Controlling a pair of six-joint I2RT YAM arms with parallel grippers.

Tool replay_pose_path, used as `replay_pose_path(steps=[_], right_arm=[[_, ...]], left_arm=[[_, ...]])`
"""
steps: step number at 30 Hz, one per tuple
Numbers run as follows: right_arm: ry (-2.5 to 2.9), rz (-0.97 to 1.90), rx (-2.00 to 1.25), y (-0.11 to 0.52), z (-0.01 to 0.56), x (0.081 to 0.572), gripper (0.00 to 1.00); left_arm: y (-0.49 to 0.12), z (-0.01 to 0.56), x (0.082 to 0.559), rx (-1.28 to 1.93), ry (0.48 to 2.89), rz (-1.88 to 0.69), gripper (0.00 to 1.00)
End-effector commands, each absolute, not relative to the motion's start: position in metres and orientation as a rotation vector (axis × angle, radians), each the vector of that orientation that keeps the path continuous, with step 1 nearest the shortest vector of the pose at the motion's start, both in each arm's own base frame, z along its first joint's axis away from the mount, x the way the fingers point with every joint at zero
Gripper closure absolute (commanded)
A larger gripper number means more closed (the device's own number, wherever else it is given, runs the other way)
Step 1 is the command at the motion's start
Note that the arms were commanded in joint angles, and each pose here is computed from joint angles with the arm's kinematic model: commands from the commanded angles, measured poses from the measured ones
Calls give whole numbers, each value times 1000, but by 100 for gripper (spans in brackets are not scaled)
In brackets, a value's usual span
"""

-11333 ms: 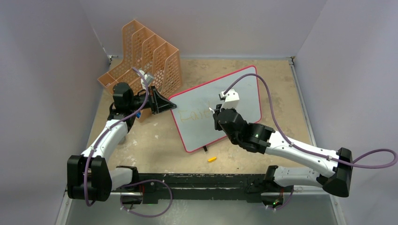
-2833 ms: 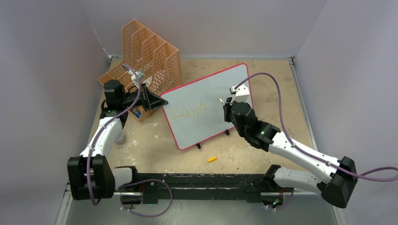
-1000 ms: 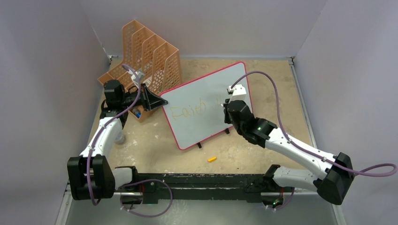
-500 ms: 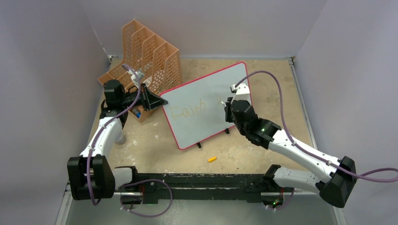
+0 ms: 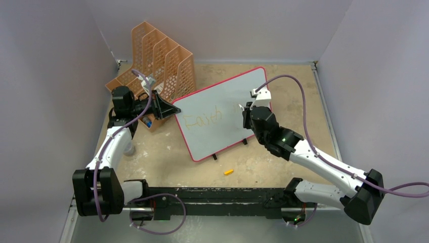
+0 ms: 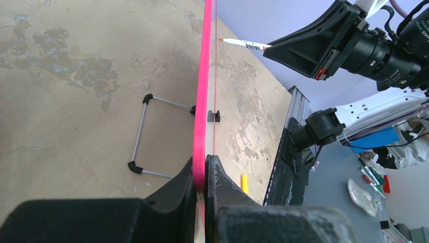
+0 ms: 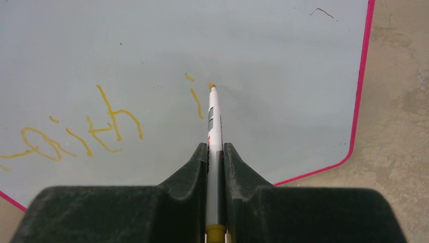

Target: Write a sentence on the whiteboard

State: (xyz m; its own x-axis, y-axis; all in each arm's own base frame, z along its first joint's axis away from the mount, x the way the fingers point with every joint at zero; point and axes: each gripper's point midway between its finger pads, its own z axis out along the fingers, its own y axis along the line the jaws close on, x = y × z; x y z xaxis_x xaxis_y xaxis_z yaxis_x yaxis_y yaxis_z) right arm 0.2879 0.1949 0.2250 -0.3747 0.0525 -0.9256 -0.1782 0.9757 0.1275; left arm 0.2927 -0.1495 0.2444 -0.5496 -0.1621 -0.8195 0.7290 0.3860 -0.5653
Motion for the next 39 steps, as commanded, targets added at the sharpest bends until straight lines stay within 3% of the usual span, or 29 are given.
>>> replay_pose_path(steps=[1,39], right_arm=[[1876,249,-47,195,244,298,100],[1900,197,-30,183,234,306,100]], left_arm=[[-144,268,304,609,1655,-1174,100],[-144,268,303,611,1654,-1174,100]])
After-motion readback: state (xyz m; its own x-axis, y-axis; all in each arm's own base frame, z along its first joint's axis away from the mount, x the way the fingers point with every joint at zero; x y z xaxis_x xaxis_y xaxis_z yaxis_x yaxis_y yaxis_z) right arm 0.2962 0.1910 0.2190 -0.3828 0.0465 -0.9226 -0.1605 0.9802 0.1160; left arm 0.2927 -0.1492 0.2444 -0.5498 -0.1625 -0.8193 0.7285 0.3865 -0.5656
